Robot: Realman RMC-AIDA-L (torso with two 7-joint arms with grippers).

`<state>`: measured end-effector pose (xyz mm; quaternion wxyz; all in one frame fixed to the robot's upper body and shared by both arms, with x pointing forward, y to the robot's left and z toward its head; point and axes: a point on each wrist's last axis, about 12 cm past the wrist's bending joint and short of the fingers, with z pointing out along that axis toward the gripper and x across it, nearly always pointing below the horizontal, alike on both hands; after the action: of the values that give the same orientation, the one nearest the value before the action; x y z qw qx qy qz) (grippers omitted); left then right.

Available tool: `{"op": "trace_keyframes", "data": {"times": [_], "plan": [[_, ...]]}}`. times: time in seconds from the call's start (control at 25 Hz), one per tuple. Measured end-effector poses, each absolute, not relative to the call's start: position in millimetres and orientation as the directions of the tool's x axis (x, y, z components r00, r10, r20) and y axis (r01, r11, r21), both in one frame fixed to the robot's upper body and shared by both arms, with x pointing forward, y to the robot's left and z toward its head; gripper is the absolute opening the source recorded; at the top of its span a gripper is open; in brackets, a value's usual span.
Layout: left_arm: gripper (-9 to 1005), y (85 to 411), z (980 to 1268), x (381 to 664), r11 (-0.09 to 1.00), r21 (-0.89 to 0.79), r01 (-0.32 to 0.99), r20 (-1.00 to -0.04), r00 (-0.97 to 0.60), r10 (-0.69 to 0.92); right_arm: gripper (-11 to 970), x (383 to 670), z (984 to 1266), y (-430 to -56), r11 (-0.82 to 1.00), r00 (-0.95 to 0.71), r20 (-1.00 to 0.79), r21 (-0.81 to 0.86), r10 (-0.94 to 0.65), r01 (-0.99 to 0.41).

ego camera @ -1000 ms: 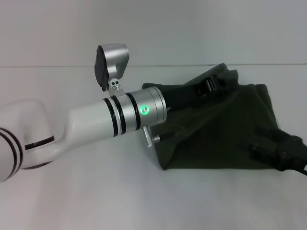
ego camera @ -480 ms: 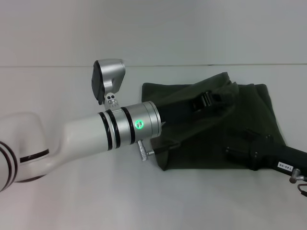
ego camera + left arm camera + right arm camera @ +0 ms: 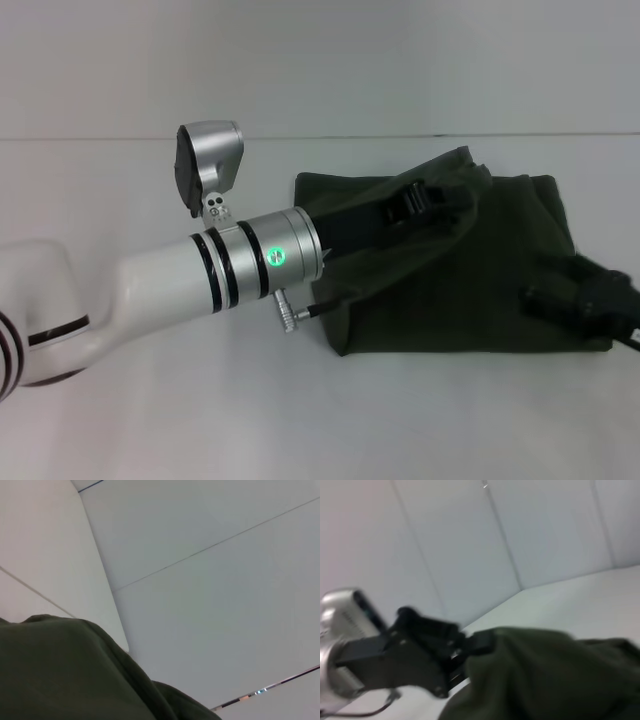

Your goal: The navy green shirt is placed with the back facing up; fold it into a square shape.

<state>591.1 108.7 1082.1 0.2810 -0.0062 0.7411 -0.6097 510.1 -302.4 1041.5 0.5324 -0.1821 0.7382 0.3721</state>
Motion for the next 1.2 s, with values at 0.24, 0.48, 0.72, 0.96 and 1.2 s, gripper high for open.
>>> {"op": "trace_keyframes", "data": {"times": [0.24,0.48,0.72,0.96,1.2], "plan": [[46,110,1080,589,0.261,-0.907,0.33,-0.408,-0.844,-0.349,945,505,1042,-319,0.713,-0.337,-0.923,0.361,0.183,-0.601],[51,112,1079,588,0.254,-0.91,0.327,-0.402,-0.843,-0.356,945,505,1042,-320,0.716,-0.333,-0.925,0.358,0.184,-0.599],[55,113,1086,584,0.189,-0.908,0.373,-0.418,-0.833,-0.362,945,510,1044,-318,0.718,-0.327,-0.927,0.356,0.186,-0.599],[187,113,1087,583,0.173,-0.908,0.381,-0.419,-0.832,-0.364,944,512,1046,-318,0.722,-0.314,-0.925,0.366,0.214,-0.587],[388,138,1098,564,0.081,-0.815,0.574,-0.561,-0.746,-0.36,944,517,1050,-324,0.707,-0.365,-0.89,0.442,0.272,-0.552]]}}
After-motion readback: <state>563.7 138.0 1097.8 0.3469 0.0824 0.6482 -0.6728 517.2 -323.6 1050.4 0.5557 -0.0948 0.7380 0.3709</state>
